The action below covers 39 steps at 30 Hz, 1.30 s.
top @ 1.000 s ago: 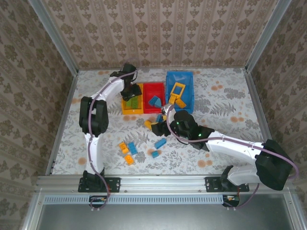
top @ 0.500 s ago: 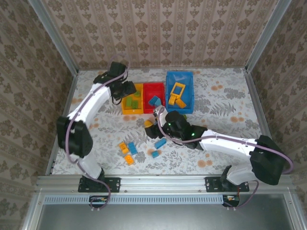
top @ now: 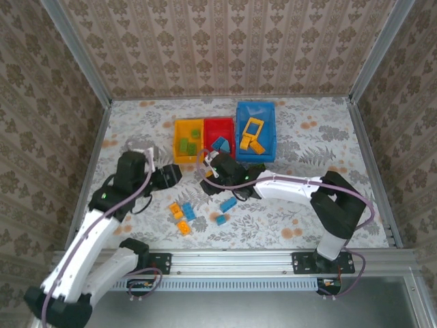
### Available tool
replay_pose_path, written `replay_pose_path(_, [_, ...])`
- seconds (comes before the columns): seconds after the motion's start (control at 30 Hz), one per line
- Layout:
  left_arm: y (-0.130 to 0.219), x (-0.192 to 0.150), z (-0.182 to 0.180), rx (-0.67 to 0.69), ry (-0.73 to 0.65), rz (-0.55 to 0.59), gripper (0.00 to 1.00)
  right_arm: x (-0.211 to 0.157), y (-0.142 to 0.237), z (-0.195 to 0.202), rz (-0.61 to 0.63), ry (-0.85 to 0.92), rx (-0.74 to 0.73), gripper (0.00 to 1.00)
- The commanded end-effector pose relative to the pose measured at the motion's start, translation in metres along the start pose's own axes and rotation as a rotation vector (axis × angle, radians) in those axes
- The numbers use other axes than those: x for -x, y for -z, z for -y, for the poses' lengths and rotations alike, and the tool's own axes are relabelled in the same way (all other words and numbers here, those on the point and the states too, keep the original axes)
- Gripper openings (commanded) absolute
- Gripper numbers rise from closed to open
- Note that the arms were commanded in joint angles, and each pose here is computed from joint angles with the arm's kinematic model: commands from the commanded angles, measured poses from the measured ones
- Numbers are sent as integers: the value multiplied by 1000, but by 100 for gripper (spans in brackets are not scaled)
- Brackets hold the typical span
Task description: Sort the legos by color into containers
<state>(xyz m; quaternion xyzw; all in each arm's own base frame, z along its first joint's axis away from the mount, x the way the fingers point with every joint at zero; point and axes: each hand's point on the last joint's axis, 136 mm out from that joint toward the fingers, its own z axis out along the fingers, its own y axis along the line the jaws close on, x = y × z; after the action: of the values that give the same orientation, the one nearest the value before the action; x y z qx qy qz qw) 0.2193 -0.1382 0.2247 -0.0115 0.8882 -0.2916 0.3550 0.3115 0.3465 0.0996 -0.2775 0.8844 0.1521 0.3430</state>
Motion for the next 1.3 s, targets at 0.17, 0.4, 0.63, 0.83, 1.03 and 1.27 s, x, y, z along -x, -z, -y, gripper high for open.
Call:
replay_pose_path(0.17, [35,-62,5,-160,-56,-69,64,-6,-32,2,-125,121,48,71])
replay_pose_path(0.4, [38,-61,4,-153,-30,-59,64,-8,-56,16,-207,120,-13,67])
replay_pose_path(0.63, [35,-56,7,-156,-30,-51,65,-17,-71,13,-248,126,7,60])
replay_pose_path(0.83, [33,-53,7,-154,-29,-47,65,-33,-83,13,-286,126,14,52])
replay_pose_path(1.03, [28,-51,8,-155,-31,-51,65,-28,-84,9,-267,128,36,30])
replay_pose_path(1.27, [21,-42,22,-183,-68,-58,65,32,-23,13,-44,102,5,18])
